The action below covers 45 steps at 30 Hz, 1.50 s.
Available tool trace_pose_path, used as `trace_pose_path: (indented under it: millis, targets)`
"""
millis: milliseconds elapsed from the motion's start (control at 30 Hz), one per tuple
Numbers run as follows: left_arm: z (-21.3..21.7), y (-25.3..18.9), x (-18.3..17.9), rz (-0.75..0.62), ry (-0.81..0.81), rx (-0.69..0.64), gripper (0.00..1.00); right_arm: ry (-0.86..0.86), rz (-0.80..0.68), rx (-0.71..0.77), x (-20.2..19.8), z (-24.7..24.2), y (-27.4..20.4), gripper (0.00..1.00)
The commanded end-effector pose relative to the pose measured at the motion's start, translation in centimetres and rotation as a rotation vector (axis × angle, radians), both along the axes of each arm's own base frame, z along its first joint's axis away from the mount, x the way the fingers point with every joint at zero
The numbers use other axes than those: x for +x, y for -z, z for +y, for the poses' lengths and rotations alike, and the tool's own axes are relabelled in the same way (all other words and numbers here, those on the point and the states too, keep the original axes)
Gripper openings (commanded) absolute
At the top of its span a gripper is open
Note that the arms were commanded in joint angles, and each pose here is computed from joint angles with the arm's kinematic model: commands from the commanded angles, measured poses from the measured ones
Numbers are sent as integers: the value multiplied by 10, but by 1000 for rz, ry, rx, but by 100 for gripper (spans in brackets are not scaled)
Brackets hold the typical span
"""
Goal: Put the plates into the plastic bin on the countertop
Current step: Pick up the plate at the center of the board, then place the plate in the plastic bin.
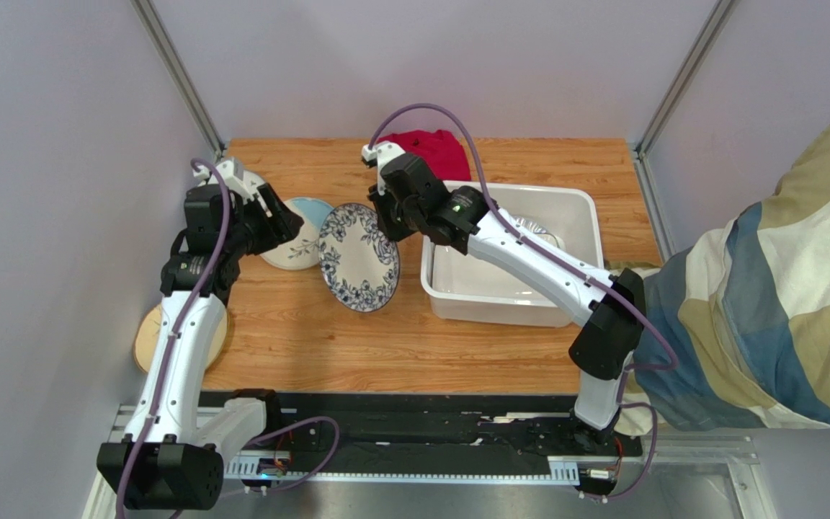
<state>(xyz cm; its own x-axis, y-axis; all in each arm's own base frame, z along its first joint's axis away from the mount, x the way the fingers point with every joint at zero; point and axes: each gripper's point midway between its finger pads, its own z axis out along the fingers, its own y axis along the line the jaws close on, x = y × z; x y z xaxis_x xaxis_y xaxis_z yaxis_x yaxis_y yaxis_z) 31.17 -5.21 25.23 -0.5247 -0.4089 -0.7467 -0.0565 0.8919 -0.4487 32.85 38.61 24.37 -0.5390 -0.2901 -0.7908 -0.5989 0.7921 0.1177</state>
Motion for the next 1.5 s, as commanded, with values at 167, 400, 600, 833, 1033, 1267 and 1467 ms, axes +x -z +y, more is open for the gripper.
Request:
trace_pose_path:
  millis: [167, 400, 600, 833, 1033, 1267, 1467]
  targets:
    - [6, -38, 11, -77, -8, 52, 72, 2, -178, 294, 12, -25, -141, 0]
    - [7, -43, 20, -75, -19, 48, 72, 54, -183, 382, 24, -87, -176, 0]
    - [11, -43, 29, -68, -26, 69, 72, 167, -189, 403, 36, -159, -182, 0]
    - [17, -35, 41, -65, -20, 134, 73, 306, -160, 403, 37, -234, -155, 0]
    - [12, -30, 39, -87, 32, 145, 75, 364, -132, 396, 35, -263, -132, 0]
    - [9, -32, 32, -105, 54, 139, 77, 376, -82, 397, 41, -266, -102, 0]
    - [9, -29, 28, -99, 56, 141, 77, 347, -54, 424, 44, -259, -82, 0]
